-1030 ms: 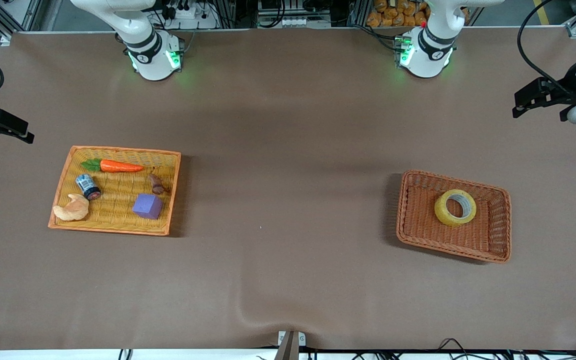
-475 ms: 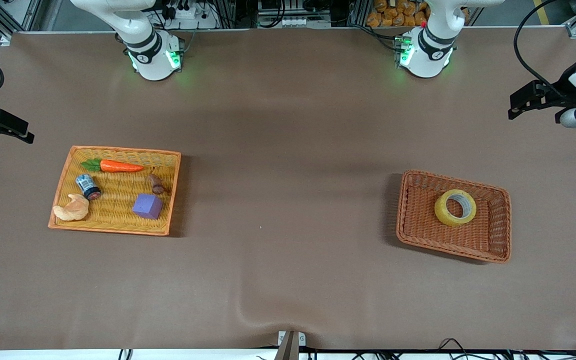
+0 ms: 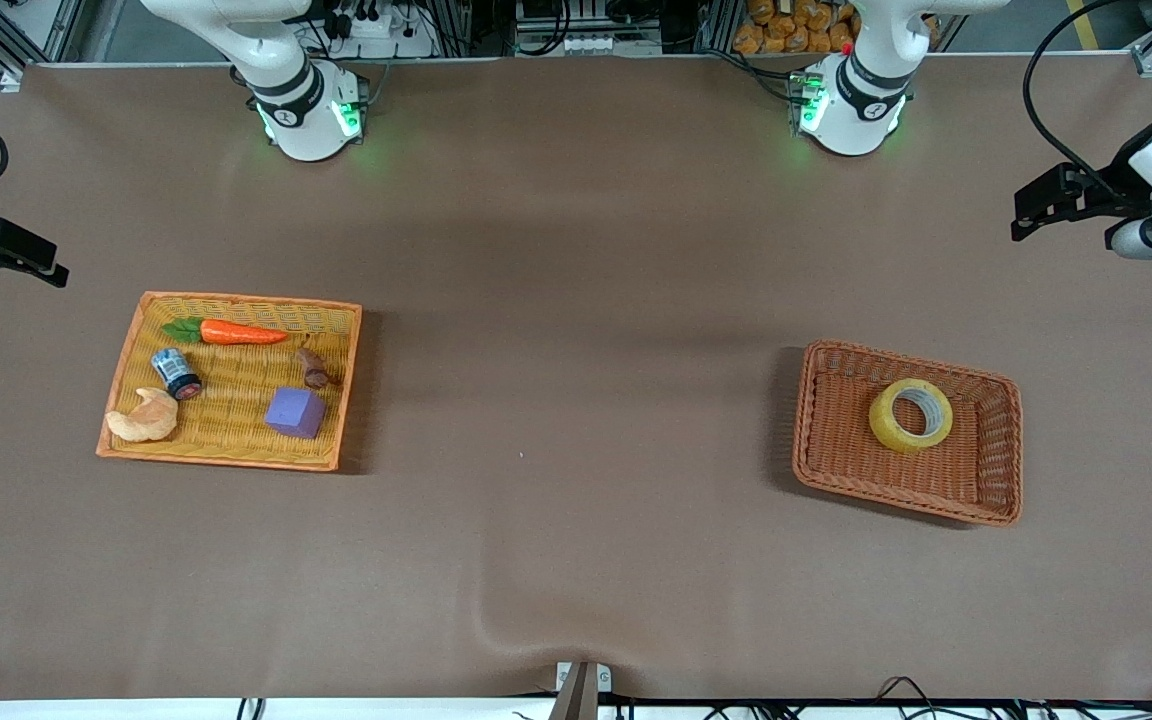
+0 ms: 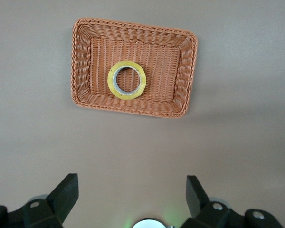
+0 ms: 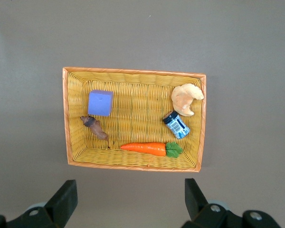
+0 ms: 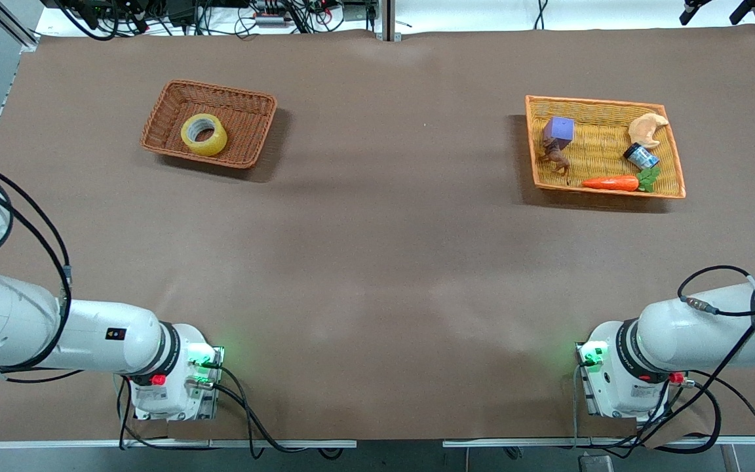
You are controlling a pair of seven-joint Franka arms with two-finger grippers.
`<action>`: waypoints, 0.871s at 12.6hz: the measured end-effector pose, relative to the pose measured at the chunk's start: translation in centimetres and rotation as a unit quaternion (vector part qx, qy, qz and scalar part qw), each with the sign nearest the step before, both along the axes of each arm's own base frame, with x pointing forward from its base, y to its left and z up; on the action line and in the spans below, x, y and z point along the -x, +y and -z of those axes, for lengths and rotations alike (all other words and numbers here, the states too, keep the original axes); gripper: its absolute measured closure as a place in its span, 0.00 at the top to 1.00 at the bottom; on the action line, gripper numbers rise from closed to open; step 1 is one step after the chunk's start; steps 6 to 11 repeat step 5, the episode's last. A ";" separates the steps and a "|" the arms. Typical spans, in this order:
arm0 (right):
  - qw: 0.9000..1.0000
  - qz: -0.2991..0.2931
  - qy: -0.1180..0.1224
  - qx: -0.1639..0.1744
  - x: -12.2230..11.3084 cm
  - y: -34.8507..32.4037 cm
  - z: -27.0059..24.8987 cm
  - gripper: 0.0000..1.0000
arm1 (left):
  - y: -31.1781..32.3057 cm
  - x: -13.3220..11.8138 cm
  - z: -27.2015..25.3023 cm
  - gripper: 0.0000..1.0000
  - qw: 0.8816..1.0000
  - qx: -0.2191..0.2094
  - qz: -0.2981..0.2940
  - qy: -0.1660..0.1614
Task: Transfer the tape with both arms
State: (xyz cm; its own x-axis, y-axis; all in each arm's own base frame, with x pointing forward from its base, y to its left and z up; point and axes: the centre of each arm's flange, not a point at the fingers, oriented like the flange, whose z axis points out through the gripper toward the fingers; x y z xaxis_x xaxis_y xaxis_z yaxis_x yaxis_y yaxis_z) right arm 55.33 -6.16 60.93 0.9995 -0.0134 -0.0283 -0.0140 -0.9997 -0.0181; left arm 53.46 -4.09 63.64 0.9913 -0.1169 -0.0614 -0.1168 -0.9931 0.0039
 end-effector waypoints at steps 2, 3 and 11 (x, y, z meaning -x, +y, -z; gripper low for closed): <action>1.000 0.000 0.000 0.000 0.0 0.0 0.0 1.00 | -0.2 0.0 0.0 1.00 1.000 0.001 0.022 0.000; 1.000 0.000 0.000 0.000 0.0 0.0 0.0 1.00 | -0.3 0.0 0.0 1.00 1.000 0.001 0.027 0.000; 1.000 0.000 0.000 0.000 0.0 0.0 0.0 1.00 | -0.5 0.0 0.0 1.00 1.000 0.001 0.029 0.000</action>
